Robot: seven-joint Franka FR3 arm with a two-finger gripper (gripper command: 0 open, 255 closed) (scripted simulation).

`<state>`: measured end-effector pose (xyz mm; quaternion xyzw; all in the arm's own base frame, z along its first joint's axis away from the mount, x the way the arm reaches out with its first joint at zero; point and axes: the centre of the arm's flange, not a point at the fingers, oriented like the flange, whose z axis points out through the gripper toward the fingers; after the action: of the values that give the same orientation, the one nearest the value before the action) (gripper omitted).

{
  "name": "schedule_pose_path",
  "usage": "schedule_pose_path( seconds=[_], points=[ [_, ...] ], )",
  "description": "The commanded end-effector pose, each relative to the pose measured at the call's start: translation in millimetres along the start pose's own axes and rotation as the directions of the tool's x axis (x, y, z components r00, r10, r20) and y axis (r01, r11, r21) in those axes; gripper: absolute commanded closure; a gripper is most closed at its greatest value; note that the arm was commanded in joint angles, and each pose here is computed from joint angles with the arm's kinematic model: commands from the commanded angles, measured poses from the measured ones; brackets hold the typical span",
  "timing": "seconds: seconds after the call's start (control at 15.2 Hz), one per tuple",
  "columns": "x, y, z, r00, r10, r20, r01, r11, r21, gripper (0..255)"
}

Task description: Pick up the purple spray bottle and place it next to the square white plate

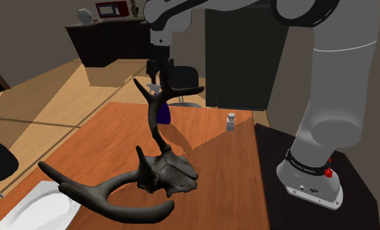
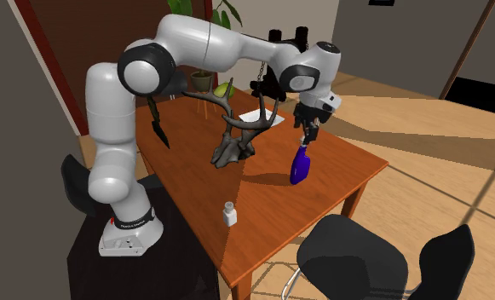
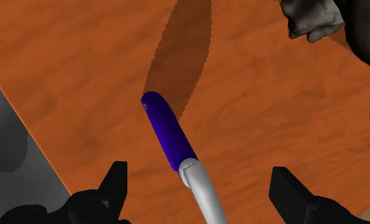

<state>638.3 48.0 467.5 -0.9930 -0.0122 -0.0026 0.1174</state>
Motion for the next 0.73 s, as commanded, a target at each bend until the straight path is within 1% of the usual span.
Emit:
schedule_pose_path(
  seconds=[0.0,0.33,0.66],
  points=[
    [2,-1,11,1.0,-0.001,-0.002,0.001,1.0,0.001,0],
    [2,-2,35,1.0,-0.001,-0.002,0.001,1.0,0.001,0],
    [2,-2,35,1.0,-0.001,-0.002,0.001,1.0,0.001,0]
  ],
)
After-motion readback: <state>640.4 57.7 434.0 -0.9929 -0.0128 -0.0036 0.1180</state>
